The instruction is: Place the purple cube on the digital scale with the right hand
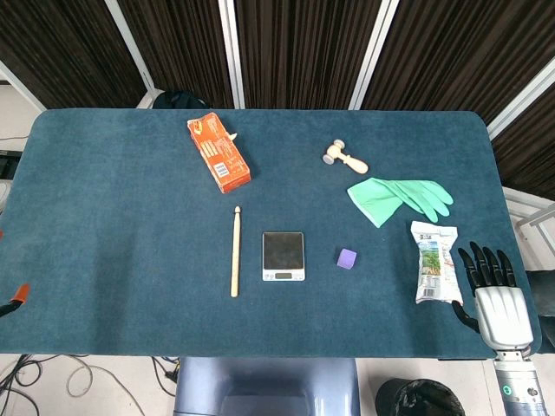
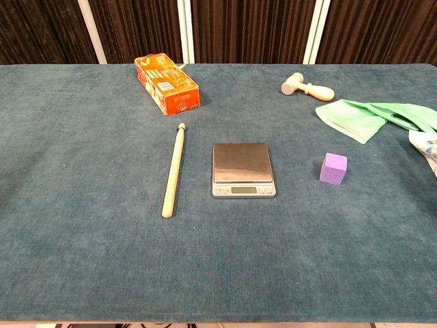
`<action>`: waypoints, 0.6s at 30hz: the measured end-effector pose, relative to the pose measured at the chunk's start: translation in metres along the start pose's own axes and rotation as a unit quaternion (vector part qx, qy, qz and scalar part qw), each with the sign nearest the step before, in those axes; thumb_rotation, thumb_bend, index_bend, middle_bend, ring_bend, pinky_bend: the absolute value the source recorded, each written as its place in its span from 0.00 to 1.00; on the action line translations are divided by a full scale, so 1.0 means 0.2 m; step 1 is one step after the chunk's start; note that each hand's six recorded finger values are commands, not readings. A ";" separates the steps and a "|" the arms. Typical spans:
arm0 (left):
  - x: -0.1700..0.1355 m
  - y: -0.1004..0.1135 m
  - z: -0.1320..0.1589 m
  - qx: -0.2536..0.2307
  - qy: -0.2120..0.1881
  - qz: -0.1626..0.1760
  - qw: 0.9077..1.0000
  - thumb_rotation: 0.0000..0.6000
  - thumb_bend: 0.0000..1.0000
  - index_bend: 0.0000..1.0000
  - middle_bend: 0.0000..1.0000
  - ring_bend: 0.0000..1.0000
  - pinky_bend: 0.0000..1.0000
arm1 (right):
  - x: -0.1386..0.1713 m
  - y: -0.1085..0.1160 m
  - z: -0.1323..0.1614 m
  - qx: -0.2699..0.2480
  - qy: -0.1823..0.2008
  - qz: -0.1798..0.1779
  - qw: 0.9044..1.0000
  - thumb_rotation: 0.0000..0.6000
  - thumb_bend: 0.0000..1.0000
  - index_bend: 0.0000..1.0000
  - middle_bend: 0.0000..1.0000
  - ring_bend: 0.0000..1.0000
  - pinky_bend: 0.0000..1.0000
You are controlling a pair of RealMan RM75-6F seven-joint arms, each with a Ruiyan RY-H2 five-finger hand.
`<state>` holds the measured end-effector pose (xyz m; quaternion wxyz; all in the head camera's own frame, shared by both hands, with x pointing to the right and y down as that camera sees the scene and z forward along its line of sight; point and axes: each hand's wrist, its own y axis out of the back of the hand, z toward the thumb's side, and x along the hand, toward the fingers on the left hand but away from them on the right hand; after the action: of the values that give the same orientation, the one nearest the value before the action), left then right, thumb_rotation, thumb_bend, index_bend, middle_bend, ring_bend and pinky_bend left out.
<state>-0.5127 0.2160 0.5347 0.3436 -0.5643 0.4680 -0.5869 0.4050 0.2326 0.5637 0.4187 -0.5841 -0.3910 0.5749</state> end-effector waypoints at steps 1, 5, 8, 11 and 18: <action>0.00 0.00 0.00 0.000 0.000 0.000 1.000 1.00 0.25 0.02 0.00 0.00 0.00 | 0.00 0.00 0.00 0.000 0.000 0.001 1.000 1.00 0.32 0.00 0.00 0.00 0.00; 0.00 0.00 0.00 0.001 0.001 0.001 1.000 1.00 0.25 0.02 0.00 0.00 0.00 | 0.00 0.00 0.00 0.001 0.002 0.003 1.000 1.00 0.32 0.00 0.00 0.00 0.00; 0.00 0.00 0.00 0.001 0.001 0.001 1.000 1.00 0.25 0.02 0.00 0.00 0.00 | 0.00 -0.01 -0.01 0.001 0.001 0.005 1.000 1.00 0.33 0.00 0.00 0.00 0.00; 0.00 0.00 0.00 0.001 0.001 0.001 1.000 1.00 0.25 0.02 0.00 0.00 0.00 | 0.00 0.00 -0.01 0.000 0.002 0.006 1.000 1.00 0.32 0.00 0.00 0.00 0.00; 0.00 0.00 -0.01 0.005 0.002 0.002 1.000 1.00 0.25 0.02 0.00 0.00 0.00 | 0.02 -0.02 0.00 -0.019 0.000 0.021 1.000 1.00 0.32 0.00 0.00 0.00 0.00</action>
<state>-0.5139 0.2163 0.5344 0.3464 -0.5602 0.4674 -0.5896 0.4043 0.2371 0.5667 0.3951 -0.5999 -0.3894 0.5765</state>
